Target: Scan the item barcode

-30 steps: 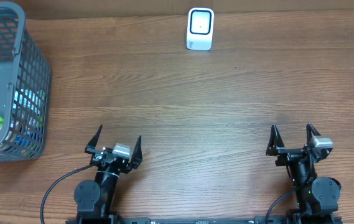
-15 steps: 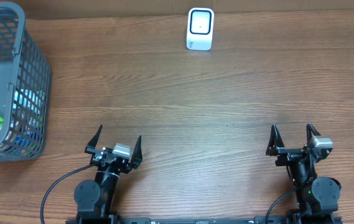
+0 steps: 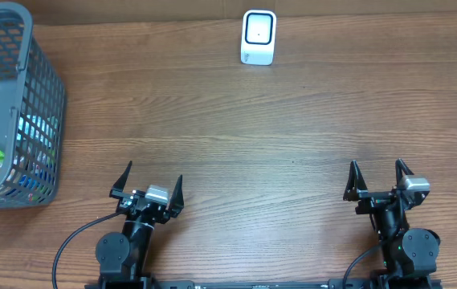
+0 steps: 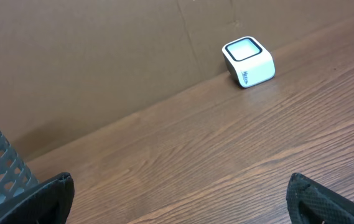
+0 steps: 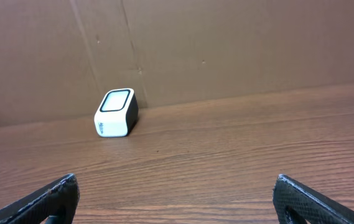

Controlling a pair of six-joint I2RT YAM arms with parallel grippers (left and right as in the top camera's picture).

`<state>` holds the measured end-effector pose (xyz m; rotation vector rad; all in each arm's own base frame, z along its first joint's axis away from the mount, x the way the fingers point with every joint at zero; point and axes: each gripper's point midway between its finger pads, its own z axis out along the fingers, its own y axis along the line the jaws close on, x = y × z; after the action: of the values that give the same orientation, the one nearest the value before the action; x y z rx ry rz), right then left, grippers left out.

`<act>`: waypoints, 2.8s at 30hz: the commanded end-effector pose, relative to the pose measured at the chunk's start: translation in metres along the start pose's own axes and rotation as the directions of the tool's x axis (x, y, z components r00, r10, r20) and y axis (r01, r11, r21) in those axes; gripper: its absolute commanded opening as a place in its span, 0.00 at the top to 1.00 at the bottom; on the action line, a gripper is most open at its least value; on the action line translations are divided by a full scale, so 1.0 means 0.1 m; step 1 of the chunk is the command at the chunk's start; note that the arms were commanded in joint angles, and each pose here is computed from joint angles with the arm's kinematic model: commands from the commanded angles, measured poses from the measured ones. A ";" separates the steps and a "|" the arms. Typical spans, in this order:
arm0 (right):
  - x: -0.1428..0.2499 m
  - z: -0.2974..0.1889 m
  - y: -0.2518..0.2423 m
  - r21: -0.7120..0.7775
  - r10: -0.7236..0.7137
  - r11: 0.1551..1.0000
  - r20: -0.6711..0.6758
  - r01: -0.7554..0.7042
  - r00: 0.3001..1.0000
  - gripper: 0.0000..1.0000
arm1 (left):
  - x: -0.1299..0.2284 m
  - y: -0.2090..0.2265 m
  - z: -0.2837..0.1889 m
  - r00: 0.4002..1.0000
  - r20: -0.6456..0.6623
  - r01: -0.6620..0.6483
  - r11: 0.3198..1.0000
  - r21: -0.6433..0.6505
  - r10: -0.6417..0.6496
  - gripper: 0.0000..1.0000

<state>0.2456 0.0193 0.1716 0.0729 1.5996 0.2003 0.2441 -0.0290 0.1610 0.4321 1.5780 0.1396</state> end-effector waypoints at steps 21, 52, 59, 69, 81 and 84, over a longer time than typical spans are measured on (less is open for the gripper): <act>0.02 0.00 0.01 -0.008 -0.004 1.000 0.003 0.004 1.000 0.00 | 0.02 0.03 0.00 1.000 0.000 -0.015 1.000 -0.017 0.015 0.00; 0.02 0.00 0.02 -0.009 -0.004 1.000 0.003 0.004 1.000 0.00 | 0.02 0.03 0.00 1.000 0.000 -0.016 1.000 -0.017 0.016 0.00; 0.02 0.00 0.02 -0.011 -0.004 1.000 0.003 0.004 1.000 0.00 | 0.02 0.03 0.00 1.000 0.000 -0.015 1.000 -0.017 0.015 0.00; 0.02 0.00 0.02 -0.011 -0.004 1.000 0.003 0.004 1.000 0.00 | -0.01 -0.01 0.00 1.000 0.013 0.018 1.000 0.004 -0.018 0.00; 0.01 0.00 0.06 -0.034 0.005 0.999 -0.003 -0.005 1.000 0.00 | -0.31 0.11 -0.03 0.986 0.123 0.113 0.993 -0.027 -0.109 0.00; -0.03 -0.02 0.07 -0.031 0.004 1.000 -0.012 -0.004 1.000 0.00 | -0.40 0.14 -0.06 0.983 0.142 0.118 0.993 -0.032 -0.112 0.00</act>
<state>0.2450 0.0234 0.1675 0.0562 1.6178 0.2195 0.2443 -0.0303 0.1853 0.3553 1.4924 0.0792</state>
